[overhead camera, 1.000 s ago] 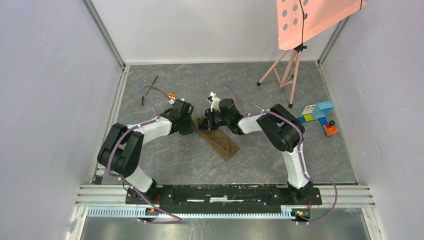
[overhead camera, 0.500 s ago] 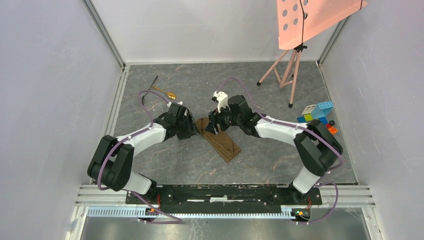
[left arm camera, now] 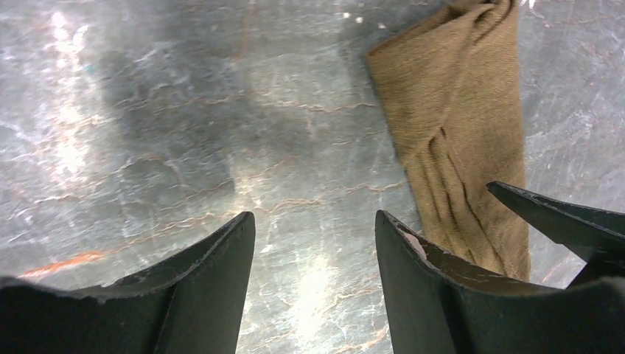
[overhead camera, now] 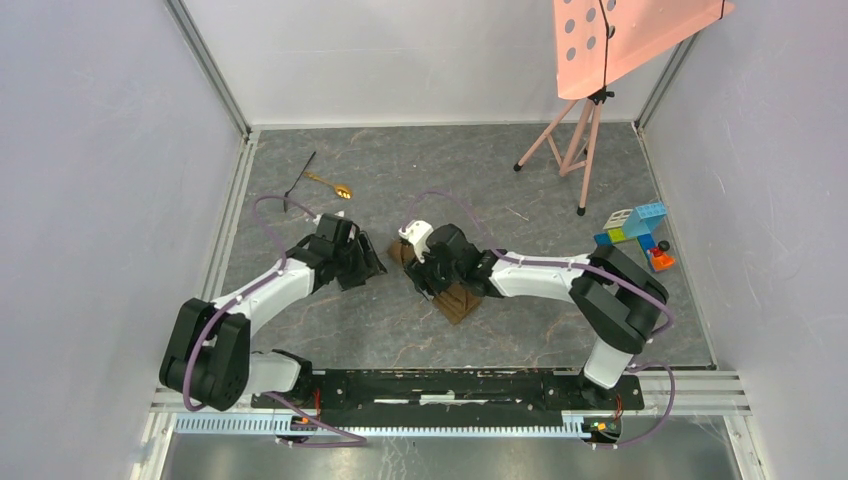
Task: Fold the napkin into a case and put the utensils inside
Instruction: Pick up the smaller rectangle-folded napkin from the center of the board, then turn over the smaller rectangle-folded napkin at the center of the board.
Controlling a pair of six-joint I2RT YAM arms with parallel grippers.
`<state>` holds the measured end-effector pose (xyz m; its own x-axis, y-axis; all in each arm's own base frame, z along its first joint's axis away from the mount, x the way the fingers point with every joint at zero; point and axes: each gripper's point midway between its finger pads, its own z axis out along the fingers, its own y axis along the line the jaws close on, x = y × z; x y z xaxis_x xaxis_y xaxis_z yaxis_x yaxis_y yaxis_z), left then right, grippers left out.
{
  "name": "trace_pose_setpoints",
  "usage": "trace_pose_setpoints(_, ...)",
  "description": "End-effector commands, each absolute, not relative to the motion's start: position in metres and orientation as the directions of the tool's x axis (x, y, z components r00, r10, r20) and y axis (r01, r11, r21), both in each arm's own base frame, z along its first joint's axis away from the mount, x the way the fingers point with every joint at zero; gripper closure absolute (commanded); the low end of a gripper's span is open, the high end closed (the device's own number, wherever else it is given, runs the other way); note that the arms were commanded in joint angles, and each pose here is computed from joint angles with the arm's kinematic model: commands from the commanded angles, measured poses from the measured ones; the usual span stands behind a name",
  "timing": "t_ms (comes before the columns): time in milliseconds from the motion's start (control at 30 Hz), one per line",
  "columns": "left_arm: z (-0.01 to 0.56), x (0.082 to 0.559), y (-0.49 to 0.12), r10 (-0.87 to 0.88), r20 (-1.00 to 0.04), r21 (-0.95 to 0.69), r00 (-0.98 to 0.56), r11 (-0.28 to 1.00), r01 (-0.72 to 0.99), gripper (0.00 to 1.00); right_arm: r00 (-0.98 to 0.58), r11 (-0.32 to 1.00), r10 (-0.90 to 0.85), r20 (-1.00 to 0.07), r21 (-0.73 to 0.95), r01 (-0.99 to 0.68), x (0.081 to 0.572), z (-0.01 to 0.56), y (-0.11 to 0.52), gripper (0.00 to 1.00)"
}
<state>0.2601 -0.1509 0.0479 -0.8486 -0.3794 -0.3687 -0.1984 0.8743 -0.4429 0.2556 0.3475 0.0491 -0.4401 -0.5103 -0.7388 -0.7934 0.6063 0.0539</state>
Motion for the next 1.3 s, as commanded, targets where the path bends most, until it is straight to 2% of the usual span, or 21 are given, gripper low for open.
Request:
trace_pose_setpoints(0, 0.046, 0.254, -0.14, -0.444, -0.351, -0.451, -0.824, 0.852, -0.267, 0.32, -0.403, 0.633, -0.54, -0.739, -0.04, -0.773, 0.268, 0.048, 0.351, 0.35)
trace_pose_setpoints(200, 0.047, 0.252, -0.138, -0.447, -0.35, -0.455, -0.823, 0.849, -0.267, 0.32, -0.399, 0.639, -0.559, -0.727, -0.071, -0.766, 0.267, 0.033, 0.36, 0.37)
trace_pose_setpoints(367, 0.05, 0.252, -0.136, -0.452, -0.362, -0.457, -0.815, 0.848, -0.267, 0.32, -0.398, 0.684, -0.602, -0.692, -0.189, -0.705, 0.27, 0.021, 0.354, 0.48)
trace_pose_setpoints(400, 0.051, 0.252, -0.136, -0.451, -0.364, -0.458, -0.815, 0.848, -0.266, 0.32, -0.397, 0.694, -0.608, -0.687, -0.217, -0.687, 0.27, 0.019, 0.351, 0.51)
trace_pose_setpoints(600, 0.058, 0.253, -0.129, -0.463, -0.394, -0.444, -0.794, 0.852, -0.276, 0.32, -0.375, 0.725, -0.607, -0.701, -0.294, -0.623, 0.273, 0.025, 0.345, 0.97)
trace_pose_setpoints(633, 0.06, 0.253, -0.126, -0.465, -0.405, -0.436, -0.787, 0.855, -0.28, 0.32, -0.38, 0.726, -0.593, -0.71, -0.267, -0.634, 0.271, 0.03, 0.351, 1.0)
trace_pose_setpoints(733, 0.072, 0.253, -0.112, -0.465, -0.466, -0.404, -0.753, 0.869, -0.287, 0.32, -0.415, 0.717, -0.48, -0.773, -0.073, -0.693, 0.259, 0.064, 0.384, 1.0)
trace_pose_setpoints(800, 0.087, 0.253, -0.103, -0.457, -0.521, -0.387, -0.721, 0.879, -0.278, 0.32, -0.507, 0.661, -0.358, -0.784, 0.171, -0.731, 0.24, 0.087, 0.405, 1.0)
trace_pose_setpoints(867, 0.103, 0.254, -0.094, -0.45, -0.569, -0.372, -0.688, 0.887, -0.272, 0.32, -0.631, 0.534, -0.216, -0.745, 0.45, -0.715, 0.219, 0.113, 0.423, 1.0)
trace_pose_setpoints(933, 0.116, 0.253, -0.087, -0.446, -0.602, -0.361, -0.662, 0.892, -0.272, 0.32, -0.737, 0.429, -0.123, -0.664, 0.634, -0.643, 0.206, 0.13, 0.431, 1.0)
trace_pose_setpoints(1067, 0.14, 0.25, -0.082, -0.449, -0.637, -0.373, -0.626, 0.891, -0.259, 0.32, -0.889, 0.237, -0.022, -0.456, 0.862, -0.448, 0.182, 0.134, 0.433, 1.0)
trace_pose_setpoints(1167, 0.153, 0.248, -0.083, -0.45, -0.648, -0.388, -0.614, 0.889, -0.242, 0.32, -0.945, 0.108, 0.053, -0.324, 0.942, -0.317, 0.178, 0.138, 0.433, 1.0)
trace_pose_setpoints(1267, 0.161, 0.247, -0.085, -0.445, -0.652, -0.398, -0.614, 0.89, -0.223, 0.32, -0.959, 0.05, 0.081, -0.271, 0.962, -0.267, 0.182, 0.126, 0.429, 1.0)
